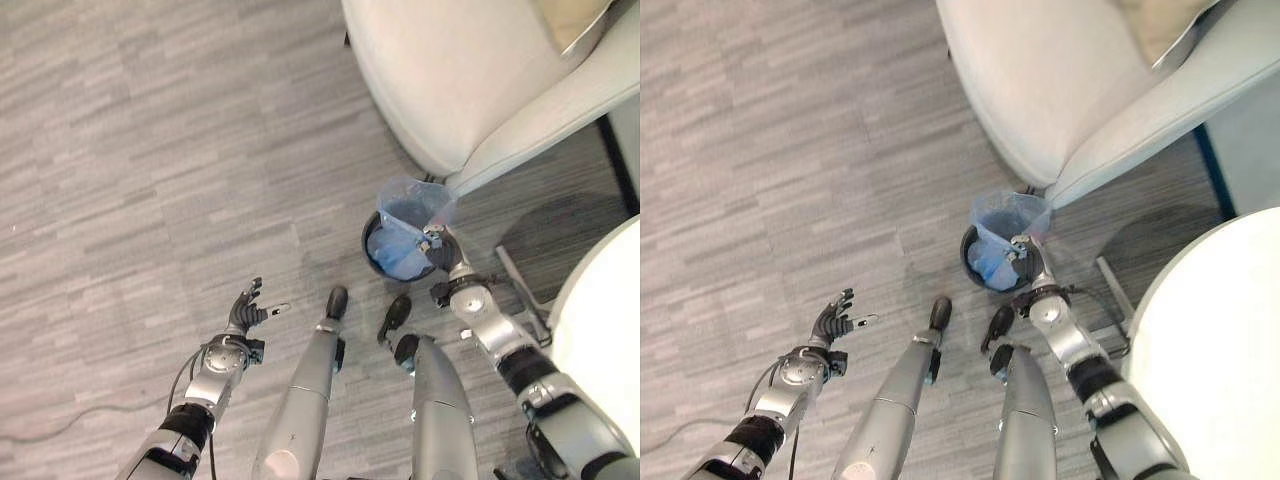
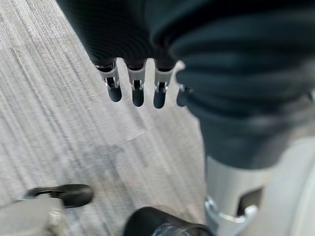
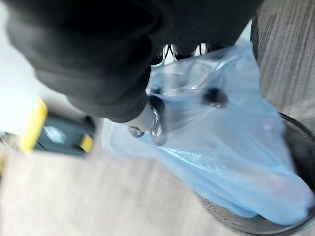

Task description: Gather garbage on tea table into small bin, then transfer packed bag to large trash can.

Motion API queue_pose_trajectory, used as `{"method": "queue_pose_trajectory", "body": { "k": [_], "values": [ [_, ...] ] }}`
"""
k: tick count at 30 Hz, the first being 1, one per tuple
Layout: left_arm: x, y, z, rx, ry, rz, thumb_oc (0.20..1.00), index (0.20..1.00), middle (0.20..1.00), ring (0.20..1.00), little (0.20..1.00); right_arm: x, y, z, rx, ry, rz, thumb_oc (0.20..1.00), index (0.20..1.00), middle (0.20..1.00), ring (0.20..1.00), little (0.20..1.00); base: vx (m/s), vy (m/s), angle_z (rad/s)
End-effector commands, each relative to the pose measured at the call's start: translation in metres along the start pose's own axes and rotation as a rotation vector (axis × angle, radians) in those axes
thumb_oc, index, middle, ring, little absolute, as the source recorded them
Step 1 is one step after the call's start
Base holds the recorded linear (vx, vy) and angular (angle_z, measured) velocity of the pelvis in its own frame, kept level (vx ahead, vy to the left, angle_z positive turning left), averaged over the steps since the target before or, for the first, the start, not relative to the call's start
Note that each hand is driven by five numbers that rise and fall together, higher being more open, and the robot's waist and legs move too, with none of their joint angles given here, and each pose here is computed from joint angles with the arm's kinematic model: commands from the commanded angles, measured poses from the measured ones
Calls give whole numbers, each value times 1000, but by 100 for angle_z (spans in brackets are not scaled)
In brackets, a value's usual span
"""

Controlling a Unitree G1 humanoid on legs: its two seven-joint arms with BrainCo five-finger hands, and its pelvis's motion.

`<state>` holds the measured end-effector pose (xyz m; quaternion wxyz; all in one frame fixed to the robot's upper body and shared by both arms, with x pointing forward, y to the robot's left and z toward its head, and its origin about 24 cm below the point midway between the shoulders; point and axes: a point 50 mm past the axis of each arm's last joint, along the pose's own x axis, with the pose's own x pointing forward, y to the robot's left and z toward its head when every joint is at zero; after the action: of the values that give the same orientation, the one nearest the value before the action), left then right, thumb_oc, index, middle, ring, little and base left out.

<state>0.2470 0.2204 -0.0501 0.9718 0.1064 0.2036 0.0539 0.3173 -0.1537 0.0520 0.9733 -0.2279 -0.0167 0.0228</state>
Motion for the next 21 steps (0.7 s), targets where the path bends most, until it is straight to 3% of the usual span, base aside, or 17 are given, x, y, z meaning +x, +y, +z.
{"method": "queue_pose_trajectory", "body": {
  "k": [1,11,16,21],
  "values": [
    [-3,7,-6,46,14,-13,1000,1000,1000,1000,1000,11,-6,32,127,-158,31,200,200,200,200,200,40,79,-23],
    [-27,22,-45,45,136,18,1000,1000,1000,1000,1000,-15,3,37,269,-218,157,200,200,200,200,200,99,58,-14],
    [-57,29,-79,21,249,32,1000,1000,1000,1000,1000,-35,6,32,337,-213,209,200,200,200,200,200,146,134,-25],
    [-60,31,-79,27,244,25,1000,1000,1000,1000,1000,-38,10,43,363,-263,231,200,200,200,200,200,-37,65,-37]
  ]
}}
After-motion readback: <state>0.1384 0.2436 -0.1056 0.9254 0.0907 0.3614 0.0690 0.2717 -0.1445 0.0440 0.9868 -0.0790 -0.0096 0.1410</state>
